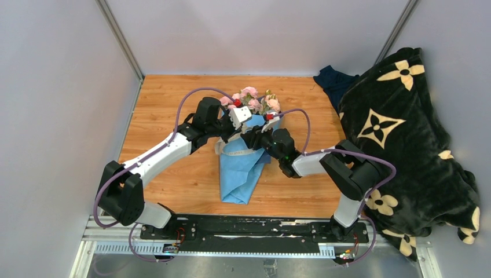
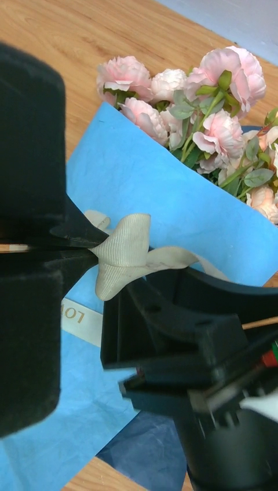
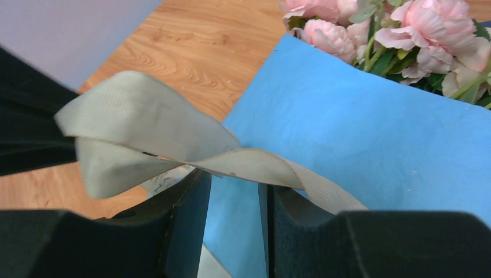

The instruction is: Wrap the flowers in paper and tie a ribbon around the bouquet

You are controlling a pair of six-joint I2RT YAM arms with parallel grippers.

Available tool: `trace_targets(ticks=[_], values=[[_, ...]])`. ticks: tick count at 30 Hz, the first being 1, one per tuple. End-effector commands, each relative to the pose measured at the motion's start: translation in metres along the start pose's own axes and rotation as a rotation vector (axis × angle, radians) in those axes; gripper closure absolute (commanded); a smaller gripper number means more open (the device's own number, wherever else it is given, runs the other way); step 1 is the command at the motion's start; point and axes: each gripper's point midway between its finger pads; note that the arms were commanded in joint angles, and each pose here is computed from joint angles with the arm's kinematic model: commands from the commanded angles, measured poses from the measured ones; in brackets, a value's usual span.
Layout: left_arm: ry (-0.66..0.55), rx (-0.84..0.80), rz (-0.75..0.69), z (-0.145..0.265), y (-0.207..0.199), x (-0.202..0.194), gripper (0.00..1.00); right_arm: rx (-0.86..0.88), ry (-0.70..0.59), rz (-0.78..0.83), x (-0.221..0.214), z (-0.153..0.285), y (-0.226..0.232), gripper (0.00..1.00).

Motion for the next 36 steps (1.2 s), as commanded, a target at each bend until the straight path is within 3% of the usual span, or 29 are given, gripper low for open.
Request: trace_targets(ticks=[1, 16, 18, 21, 22, 24, 29, 36], values=[[-0.03, -0.026, 0.005, -0.004, -0.003, 0.011, 1.0, -0.076, -0.162, -0.038, 0.032, -0.018, -0.011, 0.58], [-0.033, -0.042, 0.024, -0.01, -0.005, 0.011, 1.0, -0.066, -0.253, -0.044, 0.036, -0.041, -0.013, 0.58], [-0.032, -0.043, 0.025, -0.01, -0.005, 0.012, 1.0, -0.04, -0.263, -0.036, 0.039, -0.043, -0.008, 0.64], [-0.028, -0.041, 0.023, -0.009, -0.004, 0.012, 1.0, -0.039, -0.265, -0.025, 0.039, -0.044, -0.008, 0.94], [-0.026, -0.037, 0.021, -0.008, -0.004, 0.012, 1.0, -0.05, -0.262, -0.016, 0.038, -0.042, -0.01, 1.0], [-0.021, -0.025, 0.014, -0.007, -0.001, 0.011, 1.0, -0.068, -0.266, 0.008, 0.039, -0.037, -0.015, 1.0], [-0.019, 0.081, -0.072, -0.001, 0.024, 0.013, 1.0, -0.069, -0.2, 0.072, 0.031, -0.015, -0.021, 1.0], [-0.085, 0.319, -0.299, 0.014, 0.073, 0.047, 1.0, 0.071, 0.095, 0.104, -0.011, 0.018, -0.015, 1.0]])
Point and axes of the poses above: each gripper's point midway between its finger pads, its own z axis back along the fingers, its own y axis along the line the jaws close on, x = y × z, and after that the axes turned 10 degrees about z, right-handed
